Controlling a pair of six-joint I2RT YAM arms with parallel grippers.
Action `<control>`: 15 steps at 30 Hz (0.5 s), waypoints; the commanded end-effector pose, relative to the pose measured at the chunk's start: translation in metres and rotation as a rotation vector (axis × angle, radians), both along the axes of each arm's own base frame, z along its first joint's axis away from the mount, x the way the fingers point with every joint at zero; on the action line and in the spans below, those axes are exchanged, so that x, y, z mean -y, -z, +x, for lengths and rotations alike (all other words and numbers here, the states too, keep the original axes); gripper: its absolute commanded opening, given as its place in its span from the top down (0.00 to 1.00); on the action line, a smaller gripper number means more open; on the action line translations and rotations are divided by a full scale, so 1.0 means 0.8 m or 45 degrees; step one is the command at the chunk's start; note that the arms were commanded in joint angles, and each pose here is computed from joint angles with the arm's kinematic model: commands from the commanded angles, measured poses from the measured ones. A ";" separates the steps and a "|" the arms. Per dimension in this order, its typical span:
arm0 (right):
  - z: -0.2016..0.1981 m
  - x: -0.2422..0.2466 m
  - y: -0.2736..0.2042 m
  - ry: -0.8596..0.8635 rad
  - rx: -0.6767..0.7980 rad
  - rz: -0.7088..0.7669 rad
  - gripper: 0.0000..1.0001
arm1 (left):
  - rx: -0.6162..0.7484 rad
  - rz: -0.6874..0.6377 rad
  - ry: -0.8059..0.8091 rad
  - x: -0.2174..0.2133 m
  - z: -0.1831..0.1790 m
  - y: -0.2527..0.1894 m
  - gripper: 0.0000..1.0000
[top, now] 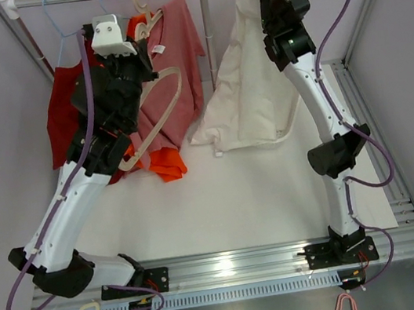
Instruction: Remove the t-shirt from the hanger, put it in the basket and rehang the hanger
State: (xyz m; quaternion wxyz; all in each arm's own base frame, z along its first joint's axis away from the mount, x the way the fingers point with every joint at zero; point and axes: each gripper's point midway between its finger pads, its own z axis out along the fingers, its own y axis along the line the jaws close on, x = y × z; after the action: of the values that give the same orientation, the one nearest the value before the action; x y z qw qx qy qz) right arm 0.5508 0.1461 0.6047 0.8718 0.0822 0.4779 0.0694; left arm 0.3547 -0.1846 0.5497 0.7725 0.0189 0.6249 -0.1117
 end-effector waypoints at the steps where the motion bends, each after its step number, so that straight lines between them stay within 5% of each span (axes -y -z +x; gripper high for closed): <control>1: -0.045 0.020 -0.060 -0.011 0.192 0.094 1.00 | 0.129 -0.052 0.058 0.000 0.000 -0.036 0.99; 4: -0.001 0.025 0.015 0.030 -0.054 0.059 1.00 | 0.132 -0.042 0.079 0.007 0.013 -0.031 0.99; 11: 0.100 0.036 0.352 -0.105 -0.985 0.133 1.00 | 0.222 -0.079 0.194 0.028 0.046 -0.042 0.99; 15: 0.083 0.044 0.532 -0.226 -1.563 0.288 0.92 | 0.275 -0.066 0.206 0.042 0.066 -0.057 0.99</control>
State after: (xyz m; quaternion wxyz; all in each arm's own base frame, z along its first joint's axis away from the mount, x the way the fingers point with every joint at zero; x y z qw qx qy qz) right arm 0.6436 0.1088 0.3167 0.6216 0.1222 0.7683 0.0916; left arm 0.4098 -0.2099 0.5556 0.7940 0.0556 0.5860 -0.1519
